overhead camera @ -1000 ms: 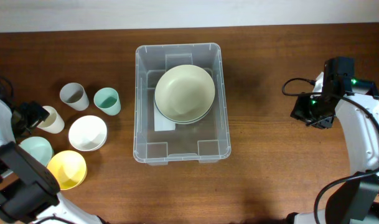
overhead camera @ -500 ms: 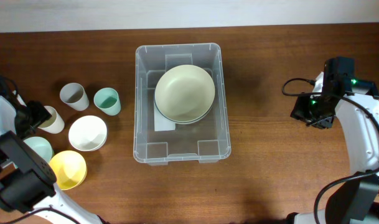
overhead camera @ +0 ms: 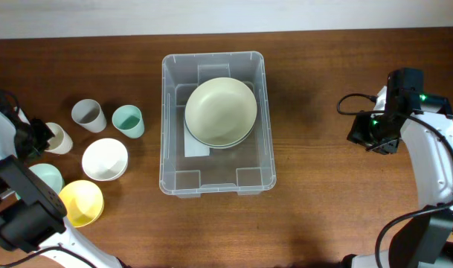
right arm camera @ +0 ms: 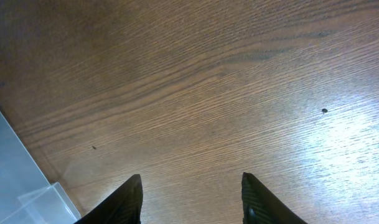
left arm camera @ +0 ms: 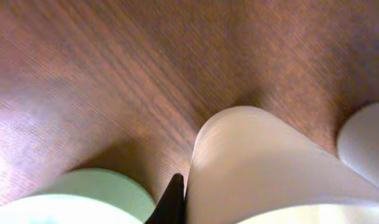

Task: Pack container
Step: 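Carry the cream cup into the bin's front-right corner and release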

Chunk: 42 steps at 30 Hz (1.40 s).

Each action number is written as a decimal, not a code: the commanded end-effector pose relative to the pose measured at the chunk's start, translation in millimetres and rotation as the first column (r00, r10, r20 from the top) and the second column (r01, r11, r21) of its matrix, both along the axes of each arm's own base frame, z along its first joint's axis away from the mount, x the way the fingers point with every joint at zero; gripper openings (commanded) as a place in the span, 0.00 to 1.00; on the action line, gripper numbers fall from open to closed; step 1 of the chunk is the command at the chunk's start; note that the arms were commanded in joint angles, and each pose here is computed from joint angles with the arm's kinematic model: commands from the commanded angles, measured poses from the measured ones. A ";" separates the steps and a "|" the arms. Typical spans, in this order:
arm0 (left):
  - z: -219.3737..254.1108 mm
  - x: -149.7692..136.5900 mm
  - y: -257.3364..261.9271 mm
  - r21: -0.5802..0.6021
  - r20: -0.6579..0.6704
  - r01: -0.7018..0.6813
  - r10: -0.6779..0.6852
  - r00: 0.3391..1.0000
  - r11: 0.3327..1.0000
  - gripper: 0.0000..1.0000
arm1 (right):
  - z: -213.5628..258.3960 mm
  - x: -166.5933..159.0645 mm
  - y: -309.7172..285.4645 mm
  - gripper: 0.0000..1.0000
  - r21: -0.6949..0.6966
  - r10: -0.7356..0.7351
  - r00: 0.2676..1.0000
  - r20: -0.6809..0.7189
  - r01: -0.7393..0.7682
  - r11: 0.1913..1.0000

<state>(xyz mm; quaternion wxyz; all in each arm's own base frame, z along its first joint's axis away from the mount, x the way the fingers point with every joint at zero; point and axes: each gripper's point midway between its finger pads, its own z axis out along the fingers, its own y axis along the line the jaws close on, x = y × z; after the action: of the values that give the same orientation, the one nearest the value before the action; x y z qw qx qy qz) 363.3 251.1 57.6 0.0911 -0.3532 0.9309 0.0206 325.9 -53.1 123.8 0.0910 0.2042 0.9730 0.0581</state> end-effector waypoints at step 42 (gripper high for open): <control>30.0 -40.7 -513.7 -0.253 -0.110 0.910 -0.944 0.310 0.328 0.03 | 1.1 -0.4 2.6 0.47 -0.001 0.020 1.000 0.005 -0.020 1.000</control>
<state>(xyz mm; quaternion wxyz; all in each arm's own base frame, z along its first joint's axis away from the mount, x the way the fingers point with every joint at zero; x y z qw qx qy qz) 326.3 -258.2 92.4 -0.0423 0.2434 0.9675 -0.0543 326.1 -53.2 123.8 0.0915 0.2029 0.9732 0.0580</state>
